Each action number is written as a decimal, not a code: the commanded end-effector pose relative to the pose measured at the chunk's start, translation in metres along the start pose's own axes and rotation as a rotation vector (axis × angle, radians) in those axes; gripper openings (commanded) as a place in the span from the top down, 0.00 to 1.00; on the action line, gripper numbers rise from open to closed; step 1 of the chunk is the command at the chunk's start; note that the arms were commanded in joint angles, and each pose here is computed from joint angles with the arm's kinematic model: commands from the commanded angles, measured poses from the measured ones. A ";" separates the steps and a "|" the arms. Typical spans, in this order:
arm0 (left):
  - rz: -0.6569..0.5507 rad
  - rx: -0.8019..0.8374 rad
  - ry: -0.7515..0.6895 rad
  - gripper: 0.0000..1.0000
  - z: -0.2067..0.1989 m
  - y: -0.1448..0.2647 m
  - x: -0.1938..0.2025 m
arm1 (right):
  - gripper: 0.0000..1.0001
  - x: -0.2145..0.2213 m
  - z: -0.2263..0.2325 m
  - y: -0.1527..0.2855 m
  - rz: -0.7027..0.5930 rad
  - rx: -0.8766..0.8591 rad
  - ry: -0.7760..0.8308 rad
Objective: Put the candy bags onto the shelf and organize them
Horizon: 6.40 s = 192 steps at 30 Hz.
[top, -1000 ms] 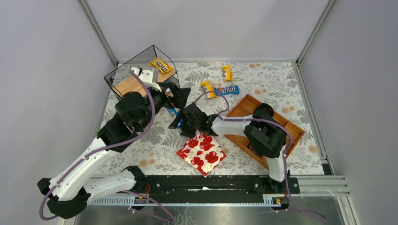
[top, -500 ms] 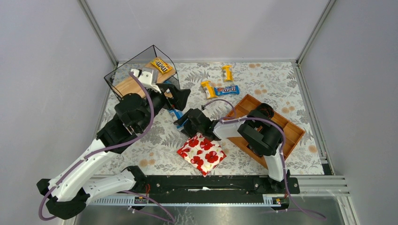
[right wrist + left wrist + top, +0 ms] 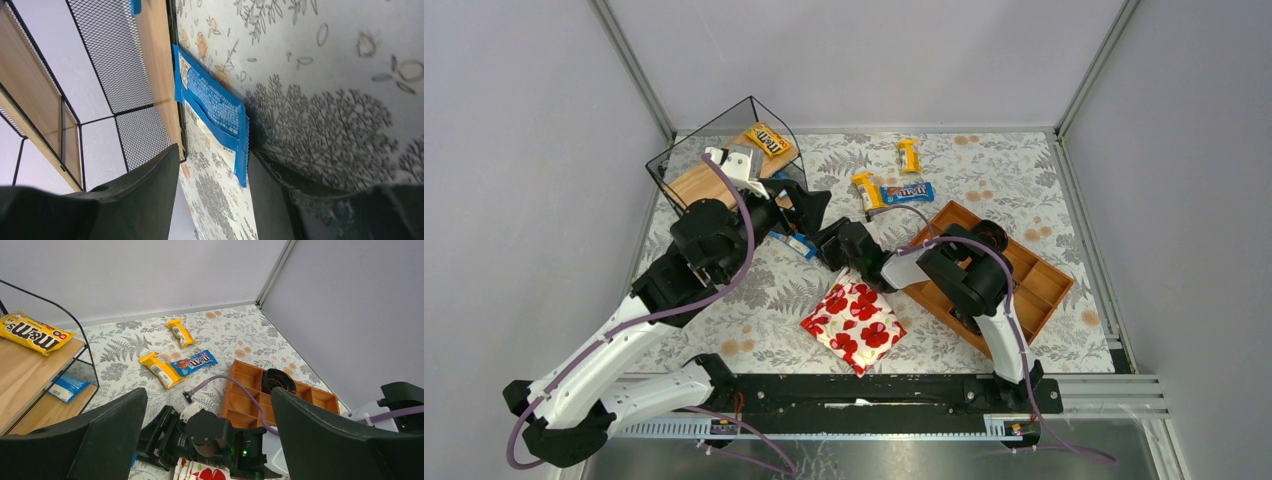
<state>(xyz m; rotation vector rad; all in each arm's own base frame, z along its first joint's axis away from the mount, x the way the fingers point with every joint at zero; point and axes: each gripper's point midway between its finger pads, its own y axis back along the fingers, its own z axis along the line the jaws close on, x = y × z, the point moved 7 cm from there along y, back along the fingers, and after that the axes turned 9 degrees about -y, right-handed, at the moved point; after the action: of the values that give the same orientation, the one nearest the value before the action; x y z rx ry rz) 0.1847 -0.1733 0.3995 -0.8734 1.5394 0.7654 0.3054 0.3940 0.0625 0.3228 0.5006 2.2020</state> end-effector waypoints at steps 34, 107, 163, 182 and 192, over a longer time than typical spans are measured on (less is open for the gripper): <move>-0.047 0.019 0.024 0.01 -0.005 -0.004 -0.008 | 0.88 0.013 0.076 0.012 0.130 -0.279 -0.115; -0.078 0.033 0.026 0.01 -0.008 0.008 -0.016 | 0.40 0.026 0.075 -0.118 -0.161 -0.040 0.040; -0.060 0.051 0.026 0.01 -0.011 0.004 -0.011 | 0.95 0.002 0.087 -0.126 -0.074 -0.130 0.049; -0.032 0.039 0.011 0.01 -0.012 -0.005 -0.003 | 0.41 -0.015 0.098 -0.020 0.030 -0.113 0.459; 0.029 -0.023 -0.043 0.01 -0.008 -0.023 0.016 | 0.15 -0.086 0.053 0.078 -0.131 0.198 0.965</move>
<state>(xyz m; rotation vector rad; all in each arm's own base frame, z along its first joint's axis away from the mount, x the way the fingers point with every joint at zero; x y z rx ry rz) 0.1896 -0.1903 0.3876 -0.8173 1.5492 0.7929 0.3257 0.3418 0.1360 -0.4415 0.9198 2.2475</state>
